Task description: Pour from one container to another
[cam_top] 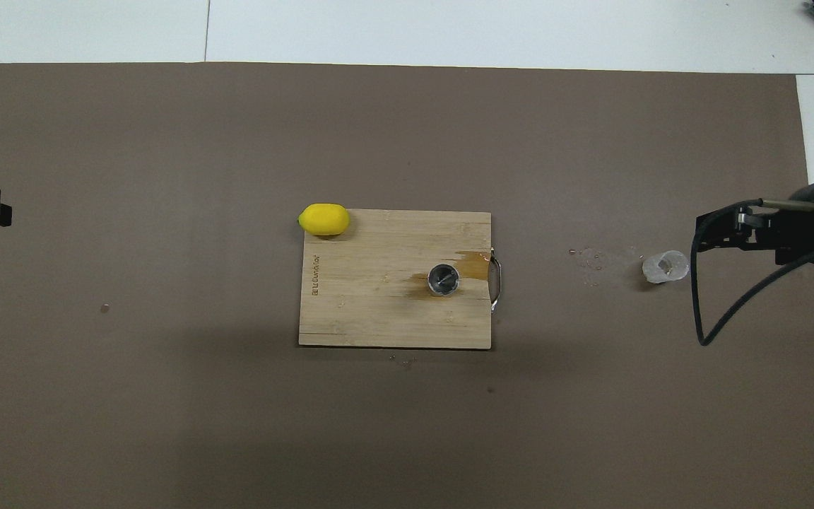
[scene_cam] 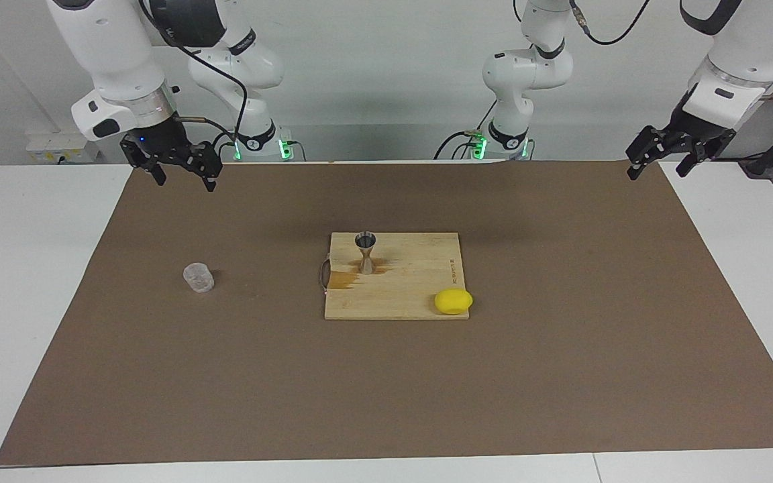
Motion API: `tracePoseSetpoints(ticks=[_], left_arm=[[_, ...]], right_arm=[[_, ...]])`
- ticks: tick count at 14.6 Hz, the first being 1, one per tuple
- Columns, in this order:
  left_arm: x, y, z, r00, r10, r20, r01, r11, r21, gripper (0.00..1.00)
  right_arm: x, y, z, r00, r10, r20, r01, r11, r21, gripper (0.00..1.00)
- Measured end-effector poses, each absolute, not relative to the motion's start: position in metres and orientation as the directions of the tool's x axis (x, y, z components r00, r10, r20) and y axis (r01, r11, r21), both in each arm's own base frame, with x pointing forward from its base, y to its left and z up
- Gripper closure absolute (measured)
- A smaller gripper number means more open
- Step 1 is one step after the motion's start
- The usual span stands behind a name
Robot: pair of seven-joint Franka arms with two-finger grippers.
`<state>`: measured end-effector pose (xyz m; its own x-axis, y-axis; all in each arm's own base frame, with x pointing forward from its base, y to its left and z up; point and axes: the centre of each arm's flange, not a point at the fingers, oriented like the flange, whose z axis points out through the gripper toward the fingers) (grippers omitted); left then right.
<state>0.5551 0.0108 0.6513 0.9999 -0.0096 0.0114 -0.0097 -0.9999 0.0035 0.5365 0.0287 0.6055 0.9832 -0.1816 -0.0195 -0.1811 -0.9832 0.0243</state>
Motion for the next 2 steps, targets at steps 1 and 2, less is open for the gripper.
tracePoseSetpoints(ticks=[1,2], left_arm=[[0.5552,0.0108,0.6513,1.000,-0.010,0.012,-0.010,-1.000,0.003,0.00],[0.5552,0.0108,0.6513,1.000,-0.010,0.012,-0.010,-1.000,0.003,0.00]], right_arm=[[0.5365,0.0287,0.6055,0.983,-0.182,-0.020,-0.181,-0.983,0.024,0.00],[0.5364,0.0287,0.6054,0.983,-0.182,-0.020,-0.181,-0.983,0.024,0.00]])
